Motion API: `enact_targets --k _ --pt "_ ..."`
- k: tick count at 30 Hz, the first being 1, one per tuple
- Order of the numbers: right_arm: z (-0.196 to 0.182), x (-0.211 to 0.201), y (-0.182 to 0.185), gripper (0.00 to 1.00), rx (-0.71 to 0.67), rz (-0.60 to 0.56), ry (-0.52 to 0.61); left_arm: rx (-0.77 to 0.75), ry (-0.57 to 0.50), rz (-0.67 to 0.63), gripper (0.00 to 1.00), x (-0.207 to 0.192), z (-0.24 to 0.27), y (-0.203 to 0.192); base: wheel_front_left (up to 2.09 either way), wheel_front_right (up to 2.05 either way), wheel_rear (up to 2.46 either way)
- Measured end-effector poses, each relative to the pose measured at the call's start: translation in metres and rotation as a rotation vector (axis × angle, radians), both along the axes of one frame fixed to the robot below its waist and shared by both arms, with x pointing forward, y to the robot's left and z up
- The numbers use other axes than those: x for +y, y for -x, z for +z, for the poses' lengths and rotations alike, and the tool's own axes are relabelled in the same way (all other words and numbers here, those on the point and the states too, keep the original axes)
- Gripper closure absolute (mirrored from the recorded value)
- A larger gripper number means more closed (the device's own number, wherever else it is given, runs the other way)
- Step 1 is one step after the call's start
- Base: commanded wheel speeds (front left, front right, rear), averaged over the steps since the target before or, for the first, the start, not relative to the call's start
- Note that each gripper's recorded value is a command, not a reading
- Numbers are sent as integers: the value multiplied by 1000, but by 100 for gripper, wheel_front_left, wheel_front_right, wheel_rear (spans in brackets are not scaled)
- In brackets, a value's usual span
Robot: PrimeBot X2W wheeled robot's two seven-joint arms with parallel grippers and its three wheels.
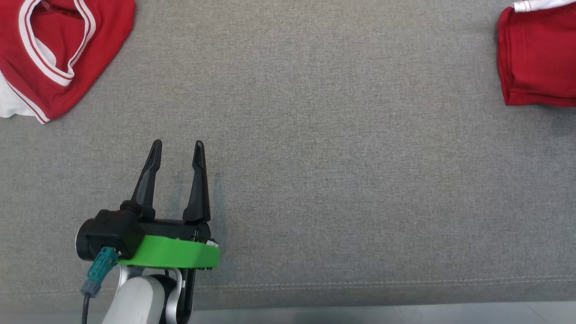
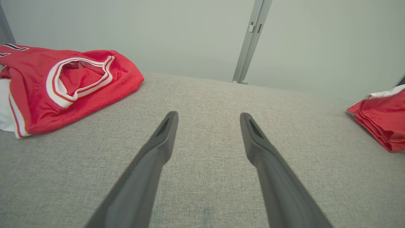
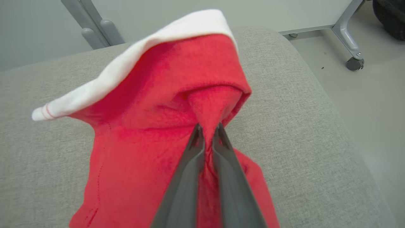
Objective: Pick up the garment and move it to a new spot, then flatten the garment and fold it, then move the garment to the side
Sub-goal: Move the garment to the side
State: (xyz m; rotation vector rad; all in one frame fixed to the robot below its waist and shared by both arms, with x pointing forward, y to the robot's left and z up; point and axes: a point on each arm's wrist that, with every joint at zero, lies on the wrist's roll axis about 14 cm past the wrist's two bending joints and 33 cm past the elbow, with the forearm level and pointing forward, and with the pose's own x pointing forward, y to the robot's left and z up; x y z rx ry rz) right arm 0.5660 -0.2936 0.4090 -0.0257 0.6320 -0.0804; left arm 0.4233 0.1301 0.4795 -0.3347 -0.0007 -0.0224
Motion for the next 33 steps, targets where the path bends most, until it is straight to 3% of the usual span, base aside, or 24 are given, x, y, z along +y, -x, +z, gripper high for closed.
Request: enact_targets --k 11,12,13,14,15,16,23,33 --pt "-8 -45 5 100 -24 -119 87 18 -3 -35 0 -9 -11 -10 0 0 0" --pt "-8 -48 5 96 -31 -123 103 19 -3 -38 0 -10 -11 -11 0 0 0" --pt "-9 -50 5 83 -34 -124 118 23 -5 -43 0 -11 -12 -12 0 0 0" --pt "-9 -54 4 39 -49 -131 129 29 -5 -48 0 -13 -15 -13 0 0 0" --pt "-8 -56 3 3 -62 -140 136 32 -5 -51 0 -13 -16 -14 0 0 0" --pt "-7 -59 3 0 -69 -142 148 33 -6 -54 0 -14 -17 -15 0 0 0" --pt "-2 -77 5 0 -102 -126 269 36 -6 -66 0 -18 -20 -19 0 0 0" --pt "13 -55 1 0 -218 -115 216 25 -5 -79 0 -22 -16 -19 0 0 0"
